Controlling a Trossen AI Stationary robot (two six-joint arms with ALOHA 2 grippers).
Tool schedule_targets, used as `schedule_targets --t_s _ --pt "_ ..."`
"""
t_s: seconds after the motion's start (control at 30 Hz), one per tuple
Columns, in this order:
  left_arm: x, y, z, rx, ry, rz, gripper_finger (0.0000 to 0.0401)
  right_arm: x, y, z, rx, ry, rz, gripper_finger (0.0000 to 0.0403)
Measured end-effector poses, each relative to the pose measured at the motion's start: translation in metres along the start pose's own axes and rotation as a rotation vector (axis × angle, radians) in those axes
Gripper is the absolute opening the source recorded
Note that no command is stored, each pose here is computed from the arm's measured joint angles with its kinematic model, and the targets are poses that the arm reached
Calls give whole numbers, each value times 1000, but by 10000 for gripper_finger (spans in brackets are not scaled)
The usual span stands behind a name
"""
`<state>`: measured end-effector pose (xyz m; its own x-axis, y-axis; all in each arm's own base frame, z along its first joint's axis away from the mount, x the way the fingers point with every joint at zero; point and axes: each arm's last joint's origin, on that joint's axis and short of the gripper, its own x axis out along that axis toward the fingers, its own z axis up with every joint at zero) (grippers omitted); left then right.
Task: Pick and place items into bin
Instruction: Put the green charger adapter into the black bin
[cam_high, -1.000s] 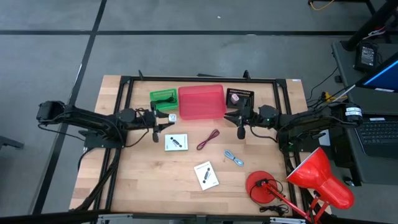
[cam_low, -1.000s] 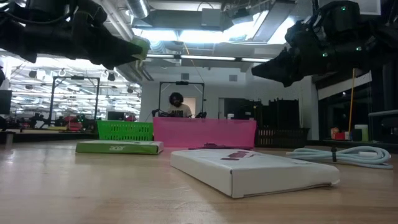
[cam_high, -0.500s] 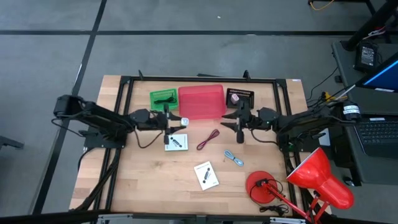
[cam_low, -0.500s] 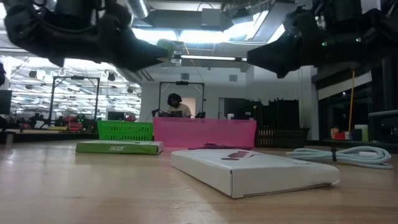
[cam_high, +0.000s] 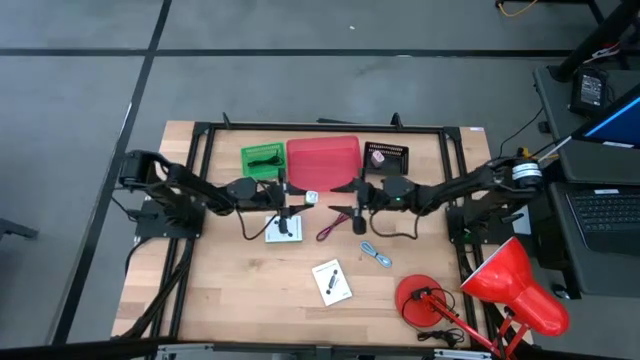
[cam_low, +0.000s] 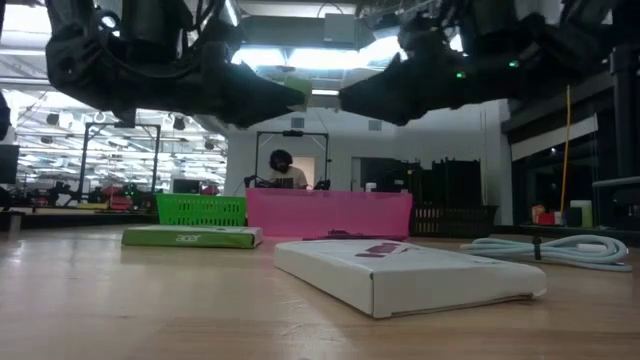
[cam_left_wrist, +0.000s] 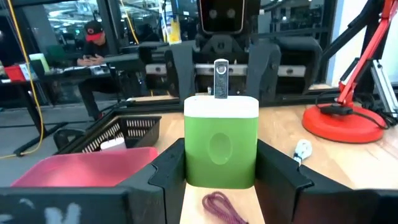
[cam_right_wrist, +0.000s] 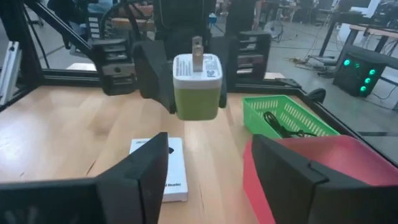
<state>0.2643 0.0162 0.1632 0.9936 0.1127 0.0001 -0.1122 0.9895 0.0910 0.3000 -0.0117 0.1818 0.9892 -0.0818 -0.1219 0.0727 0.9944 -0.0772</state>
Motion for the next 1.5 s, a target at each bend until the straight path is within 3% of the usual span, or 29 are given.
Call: schedule_targets --t_s 0.37,0.73,1.5 --pt "4 -1 -1 -15 -10 -32 145 21 8 3 -19 -7 39 258" --pt "4 -4 -1 -60 -7 -66 145 22 8 7 -11 -38 40 259" --pt "16 -12 6 -42 30 -85 145 23 14 11 -10 -65 62 259"
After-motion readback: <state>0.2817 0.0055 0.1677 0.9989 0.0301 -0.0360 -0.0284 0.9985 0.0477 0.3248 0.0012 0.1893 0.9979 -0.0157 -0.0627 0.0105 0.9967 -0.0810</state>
